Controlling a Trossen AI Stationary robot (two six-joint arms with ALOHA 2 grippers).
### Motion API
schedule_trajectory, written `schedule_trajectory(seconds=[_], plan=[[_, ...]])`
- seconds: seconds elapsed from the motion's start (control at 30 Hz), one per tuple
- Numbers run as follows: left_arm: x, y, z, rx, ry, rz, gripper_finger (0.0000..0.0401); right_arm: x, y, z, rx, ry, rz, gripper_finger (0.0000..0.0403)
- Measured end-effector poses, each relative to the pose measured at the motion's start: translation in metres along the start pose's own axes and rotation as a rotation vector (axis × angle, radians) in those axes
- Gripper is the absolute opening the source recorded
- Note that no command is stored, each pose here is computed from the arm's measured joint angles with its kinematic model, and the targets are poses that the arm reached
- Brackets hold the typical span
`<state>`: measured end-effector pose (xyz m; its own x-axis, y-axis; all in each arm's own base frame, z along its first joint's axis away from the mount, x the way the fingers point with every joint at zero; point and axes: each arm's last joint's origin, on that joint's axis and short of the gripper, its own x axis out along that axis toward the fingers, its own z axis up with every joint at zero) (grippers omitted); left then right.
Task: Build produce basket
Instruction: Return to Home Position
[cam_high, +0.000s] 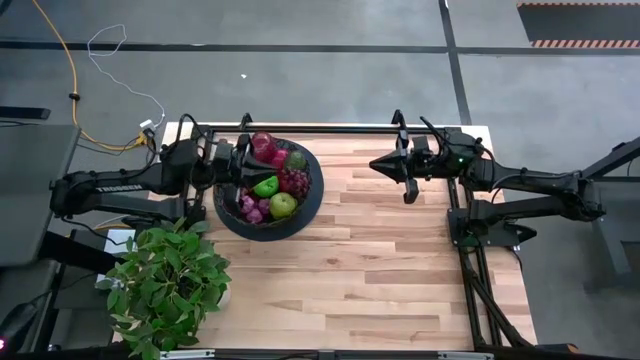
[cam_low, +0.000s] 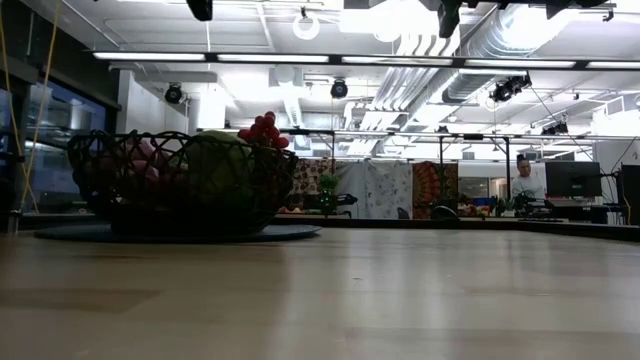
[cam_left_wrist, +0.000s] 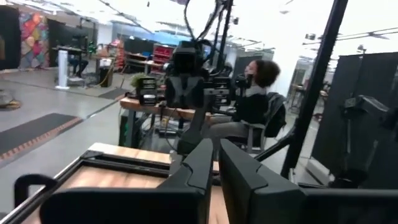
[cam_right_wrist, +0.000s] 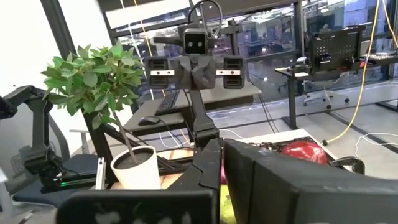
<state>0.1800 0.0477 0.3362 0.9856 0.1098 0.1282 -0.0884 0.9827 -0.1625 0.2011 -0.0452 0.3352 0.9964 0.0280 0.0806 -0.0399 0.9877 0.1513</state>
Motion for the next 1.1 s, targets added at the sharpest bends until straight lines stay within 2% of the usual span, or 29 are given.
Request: schedule_trajectory(seconds=[0.2, 0.3, 0.43, 0.53, 0.8, 0.9, 1.1], plan=[[-0.002, -0.001, 0.000, -0.021, 0.014, -0.018, 0.0005, 0.000, 0.000, 0.000, 0.004, 0.001, 0.004, 0.0000], [-0.009, -0.003, 0.006, -0.016, -0.013, -0.024, 0.0003, 0.000, 0.000, 0.000, 0.006, 0.002, 0.011, 0.0000], [-0.022, -0.006, 0.003, -0.011, 0.021, -0.025, 0.0001, 0.000, 0.001, 0.000, 0.033, 0.005, 0.027, 0.0000], [-0.035, -0.007, -0.014, -0.019, 0.008, -0.041, 0.0000, 0.000, 0.001, 0.000, 0.048, 0.007, 0.036, 0.0000], [-0.074, -0.004, -0.073, -0.123, -0.162, -0.094, 0.0000, 0.000, 0.001, -0.002, -0.010, 0.028, 0.056, 0.0000], [-0.086, -0.002, -0.090, -0.150, -0.172, -0.093, 0.0000, 0.000, 0.001, -0.002, 0.026, 0.030, 0.056, 0.0000], [-0.103, -0.002, -0.107, -0.171, -0.203, -0.099, 0.0000, 0.000, 0.001, -0.002, 0.090, 0.031, 0.055, 0.0000]])
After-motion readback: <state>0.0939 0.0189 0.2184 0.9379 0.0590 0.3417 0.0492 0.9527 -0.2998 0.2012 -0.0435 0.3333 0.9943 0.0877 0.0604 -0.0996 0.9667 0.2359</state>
